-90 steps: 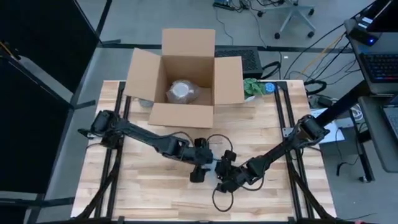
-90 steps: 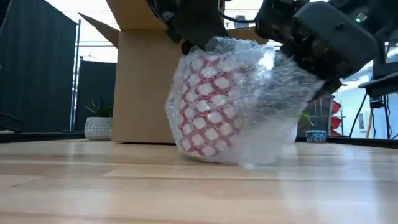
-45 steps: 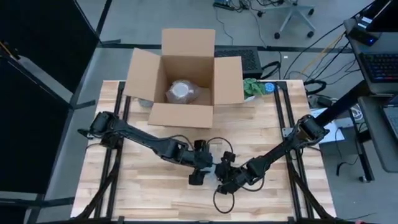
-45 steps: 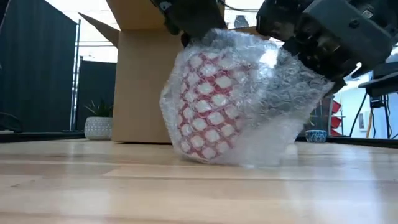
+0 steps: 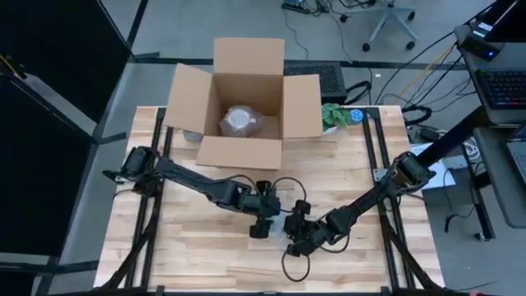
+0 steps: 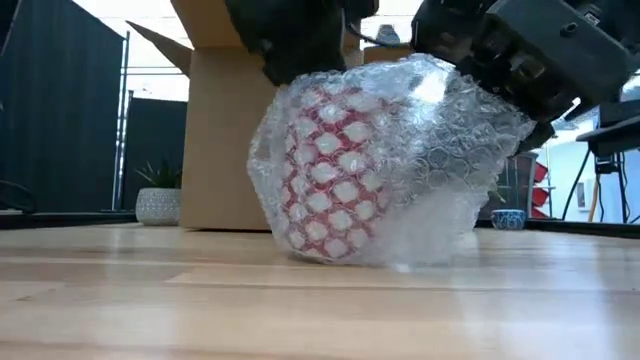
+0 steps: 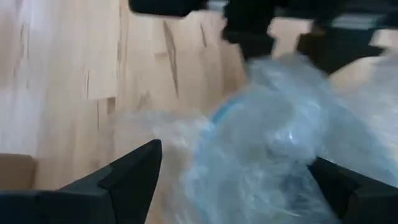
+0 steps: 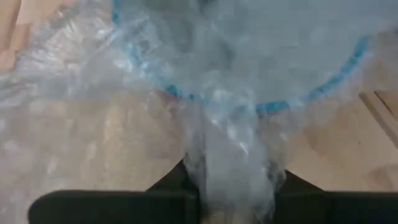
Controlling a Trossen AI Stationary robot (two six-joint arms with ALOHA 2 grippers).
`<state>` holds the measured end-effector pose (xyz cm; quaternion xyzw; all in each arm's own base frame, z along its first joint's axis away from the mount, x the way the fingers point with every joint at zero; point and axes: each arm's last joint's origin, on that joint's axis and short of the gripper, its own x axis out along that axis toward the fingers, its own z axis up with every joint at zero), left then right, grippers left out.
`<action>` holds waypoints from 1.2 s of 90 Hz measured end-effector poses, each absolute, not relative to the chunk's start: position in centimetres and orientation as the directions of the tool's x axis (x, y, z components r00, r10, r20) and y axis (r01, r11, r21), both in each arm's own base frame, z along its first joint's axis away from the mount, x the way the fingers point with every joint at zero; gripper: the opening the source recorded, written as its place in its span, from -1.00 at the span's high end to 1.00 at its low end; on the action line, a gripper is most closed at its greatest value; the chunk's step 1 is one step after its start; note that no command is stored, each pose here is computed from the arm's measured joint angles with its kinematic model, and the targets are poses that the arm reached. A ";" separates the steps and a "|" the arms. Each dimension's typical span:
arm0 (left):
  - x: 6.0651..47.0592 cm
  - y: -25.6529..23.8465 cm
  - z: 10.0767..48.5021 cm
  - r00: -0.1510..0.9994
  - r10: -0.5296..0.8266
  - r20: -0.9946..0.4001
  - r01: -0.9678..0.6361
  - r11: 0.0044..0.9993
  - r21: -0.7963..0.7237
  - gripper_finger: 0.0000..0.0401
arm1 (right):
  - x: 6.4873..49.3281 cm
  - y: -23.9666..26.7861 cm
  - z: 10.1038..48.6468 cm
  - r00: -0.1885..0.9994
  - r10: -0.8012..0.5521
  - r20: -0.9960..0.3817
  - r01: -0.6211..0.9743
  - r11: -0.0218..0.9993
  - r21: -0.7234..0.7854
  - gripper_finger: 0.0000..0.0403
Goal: Wrap mug
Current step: Wrap the red mug with bubble wrap
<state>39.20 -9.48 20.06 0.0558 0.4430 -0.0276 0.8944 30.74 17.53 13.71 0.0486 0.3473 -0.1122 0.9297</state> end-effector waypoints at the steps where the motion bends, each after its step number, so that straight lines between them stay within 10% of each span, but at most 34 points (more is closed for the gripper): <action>1: 39.2 -9.5 19.9 0.605 0.000 -0.797 0.099 0.992 0.075 -0.44 | 30.7 17.5 13.7 0.734 -0.175 -0.656 0.243 0.970 0.013 0.77; 108: 40.2 -8.7 18.5 0.599 -0.077 -0.797 0.090 0.996 -0.028 -0.44 | 31.0 17.2 13.8 0.733 -0.164 -0.660 0.228 0.974 0.010 0.77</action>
